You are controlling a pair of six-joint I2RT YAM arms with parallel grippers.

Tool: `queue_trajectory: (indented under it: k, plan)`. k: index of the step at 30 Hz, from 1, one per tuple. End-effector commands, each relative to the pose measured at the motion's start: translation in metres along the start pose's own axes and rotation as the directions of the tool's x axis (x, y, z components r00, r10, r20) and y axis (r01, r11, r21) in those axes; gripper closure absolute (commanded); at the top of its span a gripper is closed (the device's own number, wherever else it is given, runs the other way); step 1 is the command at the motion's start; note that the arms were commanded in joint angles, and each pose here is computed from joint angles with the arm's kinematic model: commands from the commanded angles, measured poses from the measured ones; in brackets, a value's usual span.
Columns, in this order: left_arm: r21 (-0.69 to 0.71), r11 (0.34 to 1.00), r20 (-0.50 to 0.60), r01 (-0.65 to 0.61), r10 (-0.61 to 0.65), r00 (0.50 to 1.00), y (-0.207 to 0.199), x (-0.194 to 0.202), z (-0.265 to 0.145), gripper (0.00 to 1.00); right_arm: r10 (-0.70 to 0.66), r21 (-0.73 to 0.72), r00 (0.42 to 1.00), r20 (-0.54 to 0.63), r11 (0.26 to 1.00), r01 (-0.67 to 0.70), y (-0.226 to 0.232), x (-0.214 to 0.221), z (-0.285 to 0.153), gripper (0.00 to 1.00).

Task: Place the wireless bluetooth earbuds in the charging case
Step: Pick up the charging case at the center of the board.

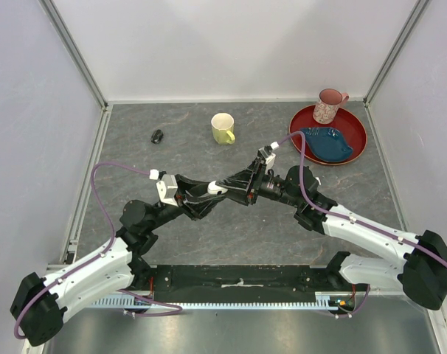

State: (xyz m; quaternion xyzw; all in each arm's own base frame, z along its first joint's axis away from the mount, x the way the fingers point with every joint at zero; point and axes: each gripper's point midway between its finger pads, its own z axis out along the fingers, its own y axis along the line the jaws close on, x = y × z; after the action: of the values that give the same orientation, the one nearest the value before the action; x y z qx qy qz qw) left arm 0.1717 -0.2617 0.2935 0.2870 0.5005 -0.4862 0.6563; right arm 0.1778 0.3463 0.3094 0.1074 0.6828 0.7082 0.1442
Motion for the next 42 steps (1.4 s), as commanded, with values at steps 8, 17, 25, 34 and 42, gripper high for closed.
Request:
queue_trajectory:
  k: [8, 17, 25, 34, 42]
  plan:
    - [0.036, 0.999, 0.096, -0.016, 0.012, 0.995, -0.006, -0.024, 0.009, 0.5, -0.031, -0.039, 0.999, 0.01, 0.999, 0.031, 0.015, -0.001, 0.0, 0.9]
    - [0.051, 0.999, 0.101, 0.0, -0.005, 0.995, -0.007, -0.023, 0.013, 0.54, -0.028, -0.039, 1.0, 0.011, 0.999, 0.028, 0.013, -0.001, -0.001, 0.9]
    - [0.054, 0.998, 0.087, 0.009, -0.014, 0.996, -0.007, -0.018, 0.014, 0.78, -0.026, -0.043, 1.0, 0.01, 0.999, 0.027, 0.014, -0.001, -0.001, 0.9]
    - [0.034, 0.999, 0.091, 0.021, -0.024, 0.996, -0.003, -0.016, 0.013, 0.98, -0.102, -0.035, 0.995, 0.01, 0.994, 0.102, 0.013, -0.002, -0.002, 0.37]
    - [0.059, 0.998, 0.11, 0.016, -0.022, 0.994, -0.009, -0.015, 0.006, 0.98, -0.435, 0.153, 0.887, 0.155, 0.898, 0.413, 0.024, -0.037, -0.034, 0.04]
